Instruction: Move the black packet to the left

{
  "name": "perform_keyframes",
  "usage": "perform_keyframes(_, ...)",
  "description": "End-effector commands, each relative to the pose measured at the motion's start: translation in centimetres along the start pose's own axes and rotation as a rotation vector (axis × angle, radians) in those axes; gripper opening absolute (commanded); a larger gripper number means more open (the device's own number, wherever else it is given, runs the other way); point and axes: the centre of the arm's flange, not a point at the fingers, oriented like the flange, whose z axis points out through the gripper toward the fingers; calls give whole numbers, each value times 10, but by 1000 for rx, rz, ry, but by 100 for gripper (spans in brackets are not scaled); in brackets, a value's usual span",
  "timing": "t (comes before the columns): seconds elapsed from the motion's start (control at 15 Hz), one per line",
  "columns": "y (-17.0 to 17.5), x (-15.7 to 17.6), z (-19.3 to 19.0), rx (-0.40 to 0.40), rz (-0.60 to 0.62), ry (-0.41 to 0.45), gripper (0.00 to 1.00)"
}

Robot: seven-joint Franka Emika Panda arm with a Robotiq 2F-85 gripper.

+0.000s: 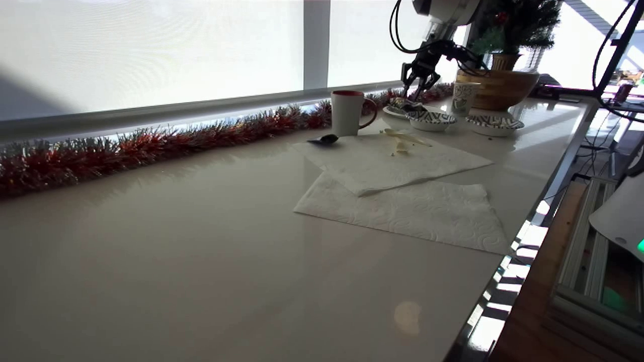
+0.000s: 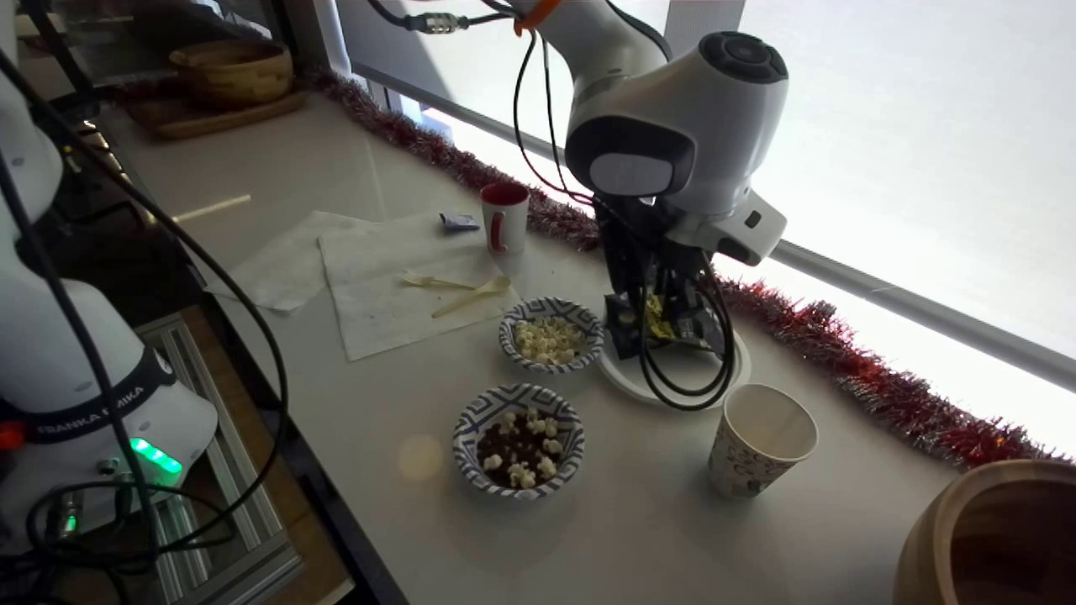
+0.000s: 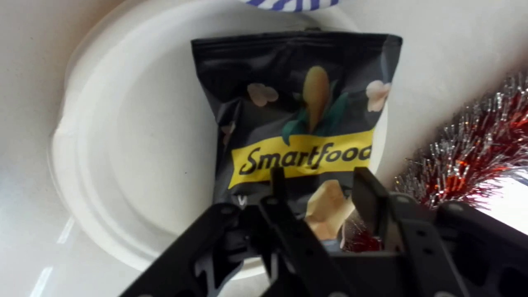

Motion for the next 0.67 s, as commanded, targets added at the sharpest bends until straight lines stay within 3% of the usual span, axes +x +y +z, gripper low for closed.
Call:
perform_keyframes(0.0, -31, -6, -3, -46, 18, 3, 67)
perform_keyframes(0.13, -46, -6, 7, -81, 29, 11, 66)
perform_keyframes(0.47, -68, -9, 25, -190, 77, 33, 50)
perform_keyframes(0.6, -69, -10, 29, -228, 96, 42, 50)
